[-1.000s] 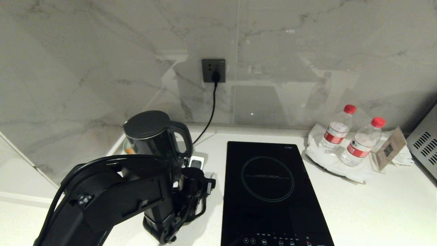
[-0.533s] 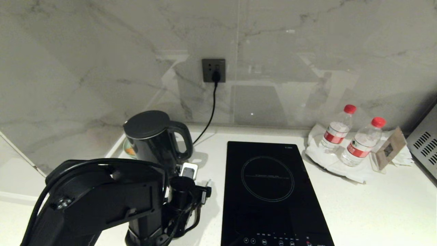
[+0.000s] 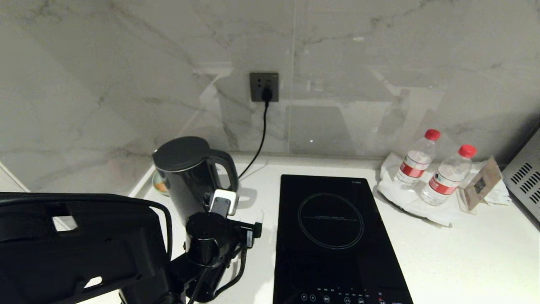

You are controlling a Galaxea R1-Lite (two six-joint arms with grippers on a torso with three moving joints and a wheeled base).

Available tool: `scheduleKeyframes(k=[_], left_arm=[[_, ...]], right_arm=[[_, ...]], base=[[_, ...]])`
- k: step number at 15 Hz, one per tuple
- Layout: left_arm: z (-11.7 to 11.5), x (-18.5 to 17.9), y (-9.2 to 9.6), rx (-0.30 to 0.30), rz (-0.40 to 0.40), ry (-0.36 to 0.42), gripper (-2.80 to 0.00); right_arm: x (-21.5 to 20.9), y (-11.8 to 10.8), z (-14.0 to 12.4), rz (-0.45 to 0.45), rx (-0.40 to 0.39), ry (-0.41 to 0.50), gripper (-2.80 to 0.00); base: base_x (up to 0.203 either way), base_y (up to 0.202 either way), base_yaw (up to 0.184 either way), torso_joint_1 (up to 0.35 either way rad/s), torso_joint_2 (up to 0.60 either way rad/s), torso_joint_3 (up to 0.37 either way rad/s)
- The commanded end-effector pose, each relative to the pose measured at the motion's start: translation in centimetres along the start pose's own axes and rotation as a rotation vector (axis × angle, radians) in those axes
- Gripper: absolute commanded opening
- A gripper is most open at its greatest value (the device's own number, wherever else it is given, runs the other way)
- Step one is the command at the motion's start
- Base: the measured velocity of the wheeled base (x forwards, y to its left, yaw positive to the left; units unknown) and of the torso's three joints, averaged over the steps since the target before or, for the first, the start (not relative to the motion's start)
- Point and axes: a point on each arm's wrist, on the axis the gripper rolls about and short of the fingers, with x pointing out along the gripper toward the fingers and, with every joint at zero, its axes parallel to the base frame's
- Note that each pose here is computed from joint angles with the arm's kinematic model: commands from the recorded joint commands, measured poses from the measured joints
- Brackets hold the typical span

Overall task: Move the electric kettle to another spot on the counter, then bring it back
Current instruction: Pick up the kettle

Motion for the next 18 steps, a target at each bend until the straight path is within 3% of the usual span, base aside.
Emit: scheduleKeyframes(k=[1,7,11,18], left_arm=[[2.8,-0.8,-0.3,-0.035,-0.015,-0.071,0.00],[6.0,1.9,-1.7,-0.057,-0.015,-0.113,0.00],[4.6,4.6,-0.8,-0.042,0.037,-0.077,0.00],[4.8,3.9,0.2,-0.042,0.054,-0.071,0.00]], right_arm=[[0.0,0.0,0.0,0.000,0.000,0.000,-2.80],[0.0,0.0,0.0,0.000,-0.002,0.000,-2.80],[0.0,0.0,0.0,0.000,0.000,0.000,-2.80],[0.0,0.0,0.0,0.000,0.000,0.000,-2.80]], base=[[0.000,0.000,0.000,0.000,0.00,0.000],[0.000,0.000,0.000,0.000,0.00,0.000],[0.000,0.000,0.000,0.000,0.00,0.000],[0.000,0.000,0.000,0.000,0.00,0.000]])
